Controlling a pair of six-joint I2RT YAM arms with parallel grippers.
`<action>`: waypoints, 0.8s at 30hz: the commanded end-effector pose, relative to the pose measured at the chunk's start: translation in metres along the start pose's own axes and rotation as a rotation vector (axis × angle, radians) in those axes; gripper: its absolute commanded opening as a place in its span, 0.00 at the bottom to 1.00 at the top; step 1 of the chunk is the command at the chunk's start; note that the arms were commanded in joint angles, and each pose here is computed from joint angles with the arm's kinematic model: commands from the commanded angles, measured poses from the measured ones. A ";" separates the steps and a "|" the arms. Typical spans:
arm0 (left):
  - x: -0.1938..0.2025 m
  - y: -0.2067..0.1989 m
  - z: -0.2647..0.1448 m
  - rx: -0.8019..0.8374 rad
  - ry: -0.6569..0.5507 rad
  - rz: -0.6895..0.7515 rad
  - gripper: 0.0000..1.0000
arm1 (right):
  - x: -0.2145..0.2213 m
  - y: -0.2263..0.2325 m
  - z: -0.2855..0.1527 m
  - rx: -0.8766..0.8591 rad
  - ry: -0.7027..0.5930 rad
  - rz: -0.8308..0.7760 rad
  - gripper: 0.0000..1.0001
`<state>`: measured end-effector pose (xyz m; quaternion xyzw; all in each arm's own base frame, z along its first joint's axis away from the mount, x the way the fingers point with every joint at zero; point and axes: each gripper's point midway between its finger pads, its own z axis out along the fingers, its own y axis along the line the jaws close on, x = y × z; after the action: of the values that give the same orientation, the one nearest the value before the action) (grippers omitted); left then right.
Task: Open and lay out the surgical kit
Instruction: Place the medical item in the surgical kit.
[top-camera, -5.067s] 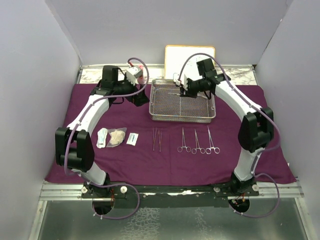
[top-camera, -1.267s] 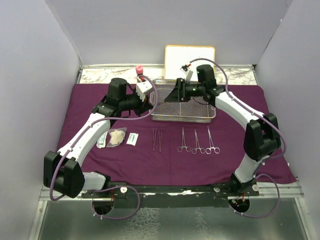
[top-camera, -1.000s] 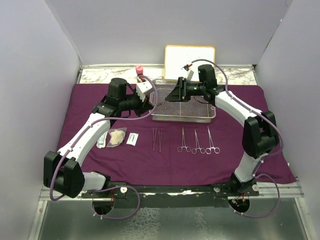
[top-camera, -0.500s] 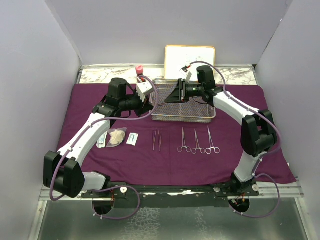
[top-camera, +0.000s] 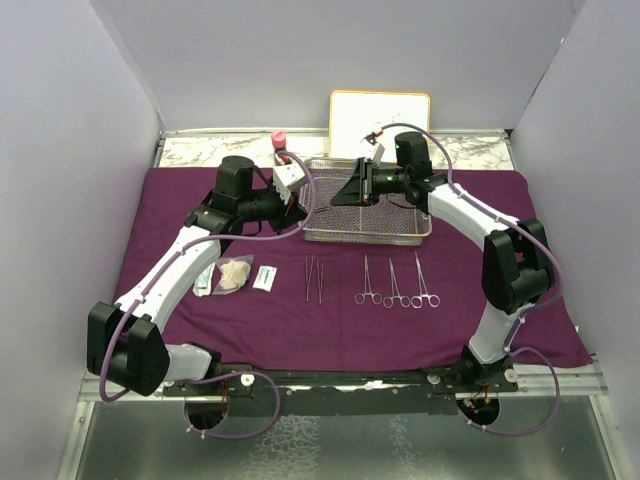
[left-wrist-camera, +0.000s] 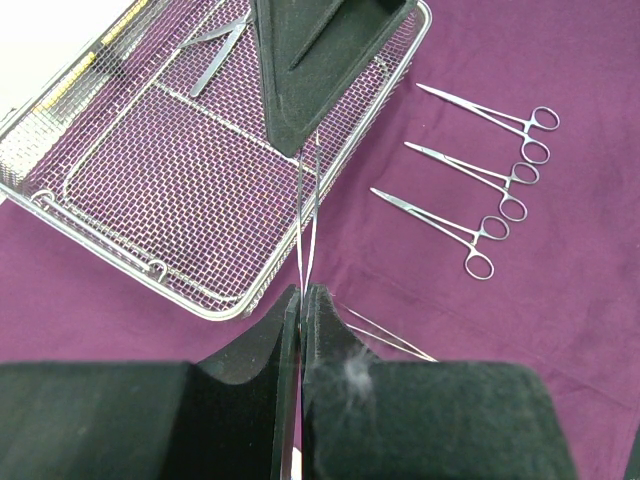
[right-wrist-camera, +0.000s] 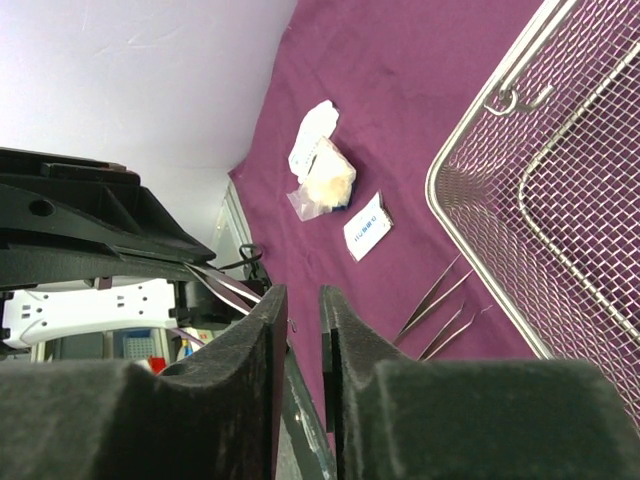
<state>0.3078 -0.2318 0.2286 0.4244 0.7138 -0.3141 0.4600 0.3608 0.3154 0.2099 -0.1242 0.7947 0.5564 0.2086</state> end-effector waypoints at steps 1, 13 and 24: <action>-0.006 -0.004 0.001 0.020 -0.029 0.031 0.00 | 0.004 -0.002 -0.002 -0.025 0.007 0.010 0.22; -0.003 -0.002 0.002 0.011 -0.025 0.036 0.00 | 0.007 0.006 -0.004 -0.073 0.012 0.018 0.15; 0.000 0.000 0.002 0.001 -0.018 0.040 0.00 | 0.005 0.009 -0.006 -0.081 0.011 0.015 0.07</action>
<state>0.3078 -0.2316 0.2240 0.4260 0.7134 -0.3127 0.4602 0.3546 0.3145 0.2079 -0.1169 0.7851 0.5776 0.1907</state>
